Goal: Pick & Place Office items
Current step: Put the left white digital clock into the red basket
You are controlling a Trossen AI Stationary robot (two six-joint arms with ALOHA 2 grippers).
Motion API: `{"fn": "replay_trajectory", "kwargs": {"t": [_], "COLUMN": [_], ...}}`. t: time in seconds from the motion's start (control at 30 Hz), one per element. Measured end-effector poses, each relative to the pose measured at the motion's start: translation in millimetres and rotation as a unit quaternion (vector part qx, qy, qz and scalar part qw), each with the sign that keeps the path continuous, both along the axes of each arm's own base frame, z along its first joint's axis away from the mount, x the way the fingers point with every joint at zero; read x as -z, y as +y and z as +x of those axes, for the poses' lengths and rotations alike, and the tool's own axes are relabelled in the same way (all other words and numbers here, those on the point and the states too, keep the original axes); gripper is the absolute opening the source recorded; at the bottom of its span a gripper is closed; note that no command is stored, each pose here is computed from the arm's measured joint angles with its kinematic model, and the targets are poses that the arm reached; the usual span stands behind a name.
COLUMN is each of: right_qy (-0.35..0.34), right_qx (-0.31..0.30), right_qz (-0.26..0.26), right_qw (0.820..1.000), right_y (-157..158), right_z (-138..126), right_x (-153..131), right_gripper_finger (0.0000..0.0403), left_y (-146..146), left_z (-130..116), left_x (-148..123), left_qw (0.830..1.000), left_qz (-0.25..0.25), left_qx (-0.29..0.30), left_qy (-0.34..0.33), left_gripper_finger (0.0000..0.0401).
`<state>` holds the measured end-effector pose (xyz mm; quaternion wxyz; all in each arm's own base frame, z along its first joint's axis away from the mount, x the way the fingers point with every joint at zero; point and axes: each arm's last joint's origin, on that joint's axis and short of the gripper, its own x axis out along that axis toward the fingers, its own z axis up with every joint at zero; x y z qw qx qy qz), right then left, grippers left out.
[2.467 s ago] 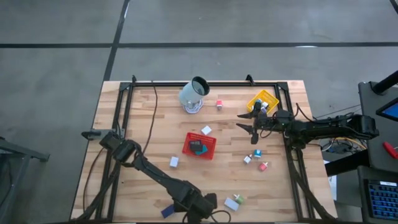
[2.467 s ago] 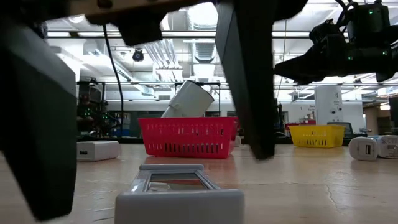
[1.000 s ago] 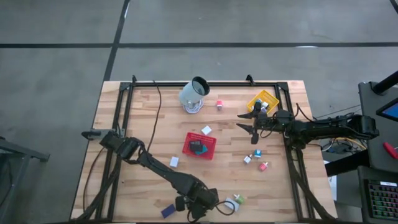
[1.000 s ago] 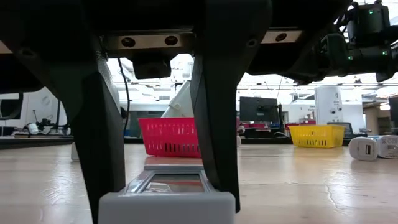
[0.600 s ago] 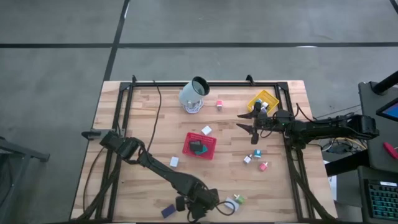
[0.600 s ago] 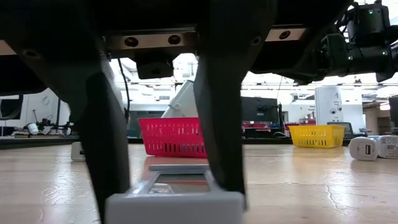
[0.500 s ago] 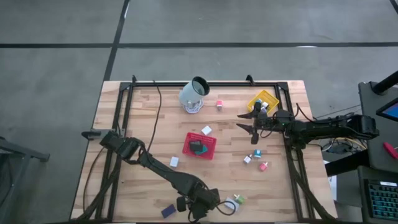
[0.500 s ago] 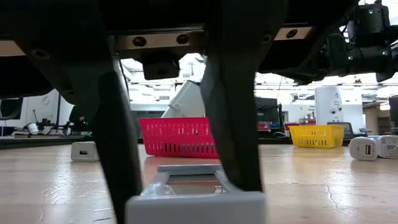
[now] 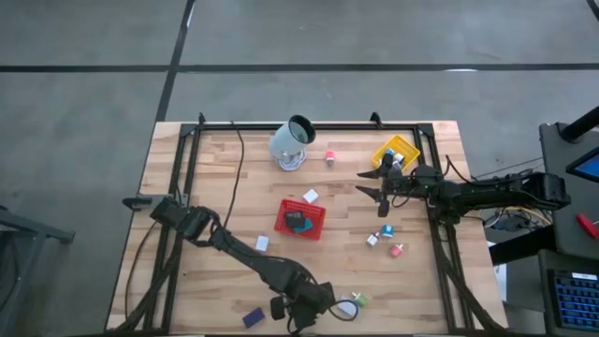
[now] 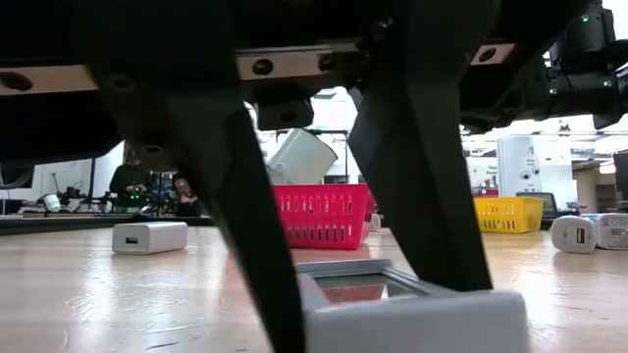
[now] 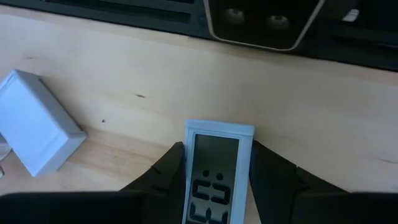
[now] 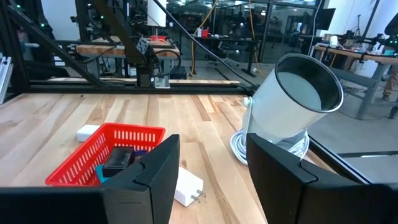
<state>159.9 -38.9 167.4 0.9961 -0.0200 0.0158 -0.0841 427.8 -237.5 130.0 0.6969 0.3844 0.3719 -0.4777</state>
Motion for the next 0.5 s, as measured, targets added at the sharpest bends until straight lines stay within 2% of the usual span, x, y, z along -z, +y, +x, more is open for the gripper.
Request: {"fn": "replay_trajectory", "kwargs": {"t": [0.5], "right_qy": [0.0], "right_qx": [-0.002], "right_qz": [-0.001], "right_qw": [1.0], "right_y": [0.1], "right_z": [0.0], "right_x": [0.0], "right_gripper_finger": [0.0178], "left_y": [8.7], "left_z": [13.1], "left_x": [-4.4], "left_qw": [0.998], "left_qz": [-0.051], "left_qx": [-0.02], "left_qy": [-0.018], "left_gripper_finger": [0.0136]}}
